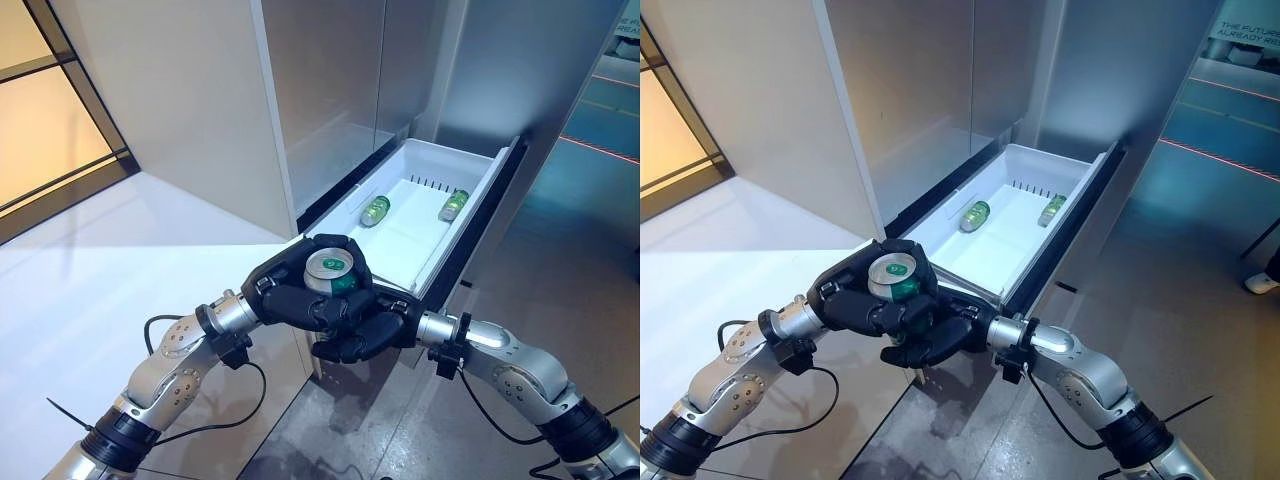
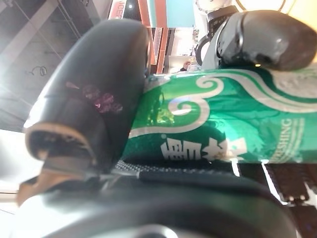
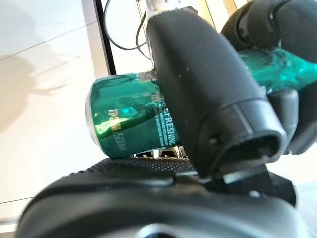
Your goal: Put drinks into fridge and close the fridge
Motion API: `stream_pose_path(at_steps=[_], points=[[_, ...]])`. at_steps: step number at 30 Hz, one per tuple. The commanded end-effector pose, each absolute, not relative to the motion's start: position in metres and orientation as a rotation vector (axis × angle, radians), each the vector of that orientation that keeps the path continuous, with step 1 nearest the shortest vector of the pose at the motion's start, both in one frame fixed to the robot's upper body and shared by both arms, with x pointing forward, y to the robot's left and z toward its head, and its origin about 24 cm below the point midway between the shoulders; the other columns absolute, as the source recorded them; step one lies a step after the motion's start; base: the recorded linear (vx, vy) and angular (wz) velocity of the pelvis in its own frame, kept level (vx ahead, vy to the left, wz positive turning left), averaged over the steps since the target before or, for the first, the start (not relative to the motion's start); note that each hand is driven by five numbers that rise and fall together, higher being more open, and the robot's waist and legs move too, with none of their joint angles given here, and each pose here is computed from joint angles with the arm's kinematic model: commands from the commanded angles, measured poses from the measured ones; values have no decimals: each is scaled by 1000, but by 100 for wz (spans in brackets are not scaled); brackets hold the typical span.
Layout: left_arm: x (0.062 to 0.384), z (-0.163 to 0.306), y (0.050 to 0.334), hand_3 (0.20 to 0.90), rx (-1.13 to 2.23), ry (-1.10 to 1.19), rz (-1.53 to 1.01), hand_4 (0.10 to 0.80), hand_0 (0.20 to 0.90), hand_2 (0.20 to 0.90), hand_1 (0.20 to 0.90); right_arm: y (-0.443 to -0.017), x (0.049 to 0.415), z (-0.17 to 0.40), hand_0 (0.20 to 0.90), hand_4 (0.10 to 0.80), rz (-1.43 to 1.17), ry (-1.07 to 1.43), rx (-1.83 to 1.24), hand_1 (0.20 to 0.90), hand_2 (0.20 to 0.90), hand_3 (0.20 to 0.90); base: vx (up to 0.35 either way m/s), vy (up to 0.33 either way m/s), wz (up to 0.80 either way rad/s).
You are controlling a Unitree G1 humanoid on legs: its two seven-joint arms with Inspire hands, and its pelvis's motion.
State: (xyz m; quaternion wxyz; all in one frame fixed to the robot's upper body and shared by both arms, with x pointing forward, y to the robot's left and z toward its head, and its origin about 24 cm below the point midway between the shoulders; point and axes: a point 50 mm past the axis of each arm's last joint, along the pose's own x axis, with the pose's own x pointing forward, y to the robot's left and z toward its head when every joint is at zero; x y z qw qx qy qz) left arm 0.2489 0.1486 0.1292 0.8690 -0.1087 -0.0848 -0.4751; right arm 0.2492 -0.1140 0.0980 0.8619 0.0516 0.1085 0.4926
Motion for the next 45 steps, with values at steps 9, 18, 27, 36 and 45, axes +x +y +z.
stream_pose_path(at_steps=[9,18,27,36,45], points=[[253,207,97,200,-466,-592,-1181,100,300,300,300,-55,251,150,300,100,1184,-38,308,300,300,200,0,0,0],[255,205,100,200,-388,-613,-1124,100,300,300,300,-68,261,159,300,100,1058,-121,252,300,300,200,0,0,0],[257,216,119,900,-224,-729,-958,800,900,900,900,-99,279,199,300,100,851,-312,46,300,300,200,0,0,0],[260,238,152,900,-72,-898,-623,800,900,900,900,-142,301,246,300,100,529,-473,-191,300,300,200,5,1,4],[281,226,158,900,-49,-750,-555,800,900,900,900,-187,331,277,300,100,185,-513,-265,300,300,200,8,18,12]])
